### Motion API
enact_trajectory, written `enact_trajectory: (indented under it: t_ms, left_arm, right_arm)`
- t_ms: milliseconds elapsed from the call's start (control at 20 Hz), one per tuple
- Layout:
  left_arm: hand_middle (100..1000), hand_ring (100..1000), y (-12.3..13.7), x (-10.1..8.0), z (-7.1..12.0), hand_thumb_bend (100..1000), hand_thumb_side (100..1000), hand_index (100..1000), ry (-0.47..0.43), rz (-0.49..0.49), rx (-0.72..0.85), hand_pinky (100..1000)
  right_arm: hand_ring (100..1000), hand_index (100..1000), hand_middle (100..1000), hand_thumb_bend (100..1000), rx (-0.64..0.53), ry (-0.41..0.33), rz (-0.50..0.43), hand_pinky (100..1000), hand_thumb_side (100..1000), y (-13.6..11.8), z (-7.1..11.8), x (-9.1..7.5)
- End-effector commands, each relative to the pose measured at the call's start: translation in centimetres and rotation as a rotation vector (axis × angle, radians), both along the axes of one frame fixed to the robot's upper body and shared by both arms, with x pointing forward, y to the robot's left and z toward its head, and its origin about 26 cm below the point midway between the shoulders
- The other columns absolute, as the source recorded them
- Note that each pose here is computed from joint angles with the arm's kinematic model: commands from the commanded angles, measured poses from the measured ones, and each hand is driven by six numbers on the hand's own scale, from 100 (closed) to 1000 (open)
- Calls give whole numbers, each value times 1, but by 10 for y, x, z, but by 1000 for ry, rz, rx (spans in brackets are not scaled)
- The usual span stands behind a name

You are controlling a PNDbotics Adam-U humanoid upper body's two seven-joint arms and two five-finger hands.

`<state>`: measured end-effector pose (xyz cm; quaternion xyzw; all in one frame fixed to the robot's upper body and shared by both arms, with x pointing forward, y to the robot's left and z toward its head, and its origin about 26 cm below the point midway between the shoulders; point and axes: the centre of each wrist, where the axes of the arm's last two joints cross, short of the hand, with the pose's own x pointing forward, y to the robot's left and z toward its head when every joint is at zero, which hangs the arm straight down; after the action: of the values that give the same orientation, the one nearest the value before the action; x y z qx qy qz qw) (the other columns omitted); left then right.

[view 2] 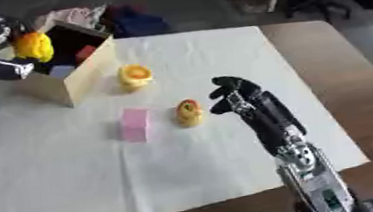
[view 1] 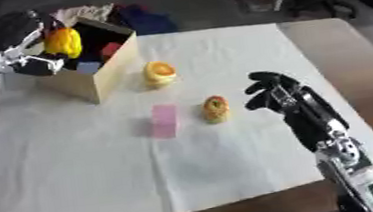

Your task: Pick up objects on the table and place them in the box.

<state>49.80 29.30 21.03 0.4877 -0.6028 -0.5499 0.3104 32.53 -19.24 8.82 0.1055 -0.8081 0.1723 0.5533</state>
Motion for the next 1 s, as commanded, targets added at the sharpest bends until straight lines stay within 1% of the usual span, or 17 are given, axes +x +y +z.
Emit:
enact_trajectory:
  t_ms: [50, 150, 250, 300, 400, 500, 650, 700, 750, 800, 850, 900, 950, 1000]
  left_arm:
    - [745, 663, 1, 2, 13, 270, 127, 872, -102, 31, -43, 770]
    - [804, 720, 1, 2, 11, 307, 120, 910, -111, 48, -54, 802]
    - [849, 759, 2, 2, 11, 312, 100, 938, -115, 62, -67, 825]
    - [861, 770, 2, 2, 12, 308, 144, 946, -119, 66, -78, 834]
    - [878, 786, 3, 1, 14, 288, 303, 955, -124, 71, -98, 845]
    - [885, 791, 3, 1, 16, 297, 412, 957, -119, 70, -113, 847]
    - [887, 794, 4, -1, 18, 290, 480, 947, -119, 66, -130, 848]
    - [878, 787, 4, -1, 19, 277, 415, 941, -120, 61, -138, 843]
    - [869, 781, 3, -2, 20, 269, 385, 936, -124, 48, -147, 840]
    - [842, 761, 1, -3, 23, 246, 292, 927, -130, 22, -154, 832]
    - [830, 752, -2, -4, 26, 236, 259, 923, -132, -12, -158, 830]
    - [801, 730, -5, -6, 29, 229, 195, 906, -126, -53, -154, 823]
    - [798, 727, -10, -7, 33, 228, 193, 904, -110, -97, -143, 822]
    - [782, 714, -16, -9, 36, 205, 210, 893, -80, -147, -123, 817]
  right_arm:
    - [587, 810, 633, 100, 3, -21, 12, 680, 721, 1, 7, 1]
    - [587, 810, 633, 100, 3, -22, 11, 680, 721, 1, 7, 2]
    - [587, 810, 633, 100, 3, -22, 13, 680, 721, 1, 7, 2]
    - [587, 810, 633, 100, 3, -23, 14, 680, 721, 1, 7, 2]
    - [587, 810, 633, 100, 2, -23, 14, 680, 721, 1, 7, 2]
    - [587, 810, 633, 100, 2, -23, 13, 680, 720, 1, 7, 2]
    - [587, 810, 634, 100, 1, -24, 12, 680, 721, 0, 7, 2]
    - [587, 810, 634, 100, 1, -24, 11, 681, 721, 0, 7, 2]
    - [587, 810, 634, 100, 1, -25, 10, 681, 720, 0, 7, 2]
    - [587, 810, 634, 100, 1, -26, 8, 681, 720, 0, 7, 2]
    - [587, 810, 634, 100, 1, -27, 7, 681, 720, -1, 8, 2]
    - [587, 811, 634, 100, 1, -27, 6, 681, 720, -1, 8, 2]
    - [587, 811, 634, 100, 1, -28, 4, 681, 720, -1, 8, 2]
    - [587, 812, 634, 100, 1, -28, 2, 681, 720, -1, 8, 2]
